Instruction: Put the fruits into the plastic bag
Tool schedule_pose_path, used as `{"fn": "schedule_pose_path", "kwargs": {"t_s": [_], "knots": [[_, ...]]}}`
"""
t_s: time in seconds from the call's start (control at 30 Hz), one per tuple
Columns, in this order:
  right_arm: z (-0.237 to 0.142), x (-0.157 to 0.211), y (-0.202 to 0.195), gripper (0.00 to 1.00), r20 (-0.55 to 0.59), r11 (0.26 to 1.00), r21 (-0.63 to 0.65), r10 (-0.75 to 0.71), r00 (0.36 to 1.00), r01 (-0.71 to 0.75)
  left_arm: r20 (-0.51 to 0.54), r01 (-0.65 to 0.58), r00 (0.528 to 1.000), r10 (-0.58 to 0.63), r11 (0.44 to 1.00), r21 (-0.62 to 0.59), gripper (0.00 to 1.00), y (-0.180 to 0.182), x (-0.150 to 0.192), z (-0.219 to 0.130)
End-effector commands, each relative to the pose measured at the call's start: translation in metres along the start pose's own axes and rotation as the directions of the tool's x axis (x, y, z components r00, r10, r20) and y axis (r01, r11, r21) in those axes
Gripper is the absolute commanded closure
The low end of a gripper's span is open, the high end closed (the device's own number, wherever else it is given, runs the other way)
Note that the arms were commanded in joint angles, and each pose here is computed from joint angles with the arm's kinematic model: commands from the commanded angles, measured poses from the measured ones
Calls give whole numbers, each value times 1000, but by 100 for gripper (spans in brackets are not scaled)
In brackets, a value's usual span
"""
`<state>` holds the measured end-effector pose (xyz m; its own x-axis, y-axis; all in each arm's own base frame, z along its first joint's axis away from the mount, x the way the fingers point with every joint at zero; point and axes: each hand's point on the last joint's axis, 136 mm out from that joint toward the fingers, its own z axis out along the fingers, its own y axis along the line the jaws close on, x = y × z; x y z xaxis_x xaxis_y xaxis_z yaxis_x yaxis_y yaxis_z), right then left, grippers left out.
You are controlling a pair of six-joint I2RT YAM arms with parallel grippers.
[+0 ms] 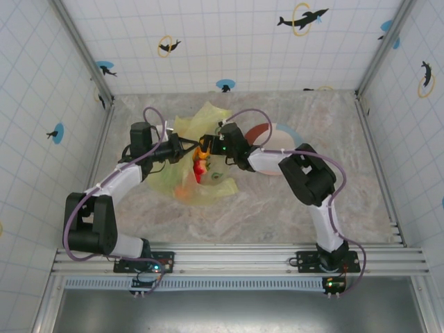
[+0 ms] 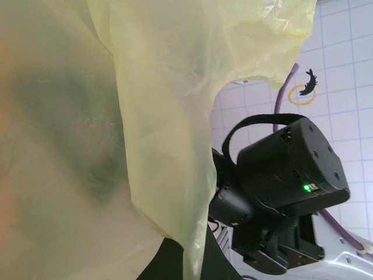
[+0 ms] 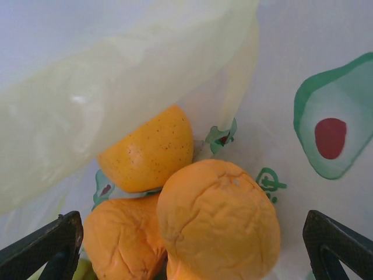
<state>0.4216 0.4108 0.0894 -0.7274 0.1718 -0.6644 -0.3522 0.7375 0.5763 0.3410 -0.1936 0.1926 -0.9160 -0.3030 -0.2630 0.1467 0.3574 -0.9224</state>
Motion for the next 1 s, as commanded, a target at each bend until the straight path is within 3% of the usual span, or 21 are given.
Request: {"fn": "schedule_pose_path", "kwargs": {"t_s": [0.0, 0.5, 0.67, 0.97], "knots": [[-25, -13, 10, 1, 7, 996, -7, -84, 996, 84, -12, -16, 1000, 16, 1000, -10, 100, 3, 2, 1], [-96, 11, -25, 4, -85, 960, 103, -252, 964, 260, 35, 7, 999, -5, 998, -57, 100, 15, -6, -5], [-100, 23, -40, 15, -83, 985, 83, -142, 986, 148, 37, 12, 999, -10, 998, -58, 100, 16, -6, -6], [-57, 46, -35, 26, -147, 1000, 10, 23, 989, -22, 34, 21, 999, -19, 998, -62, 100, 19, -6, -5]]}}
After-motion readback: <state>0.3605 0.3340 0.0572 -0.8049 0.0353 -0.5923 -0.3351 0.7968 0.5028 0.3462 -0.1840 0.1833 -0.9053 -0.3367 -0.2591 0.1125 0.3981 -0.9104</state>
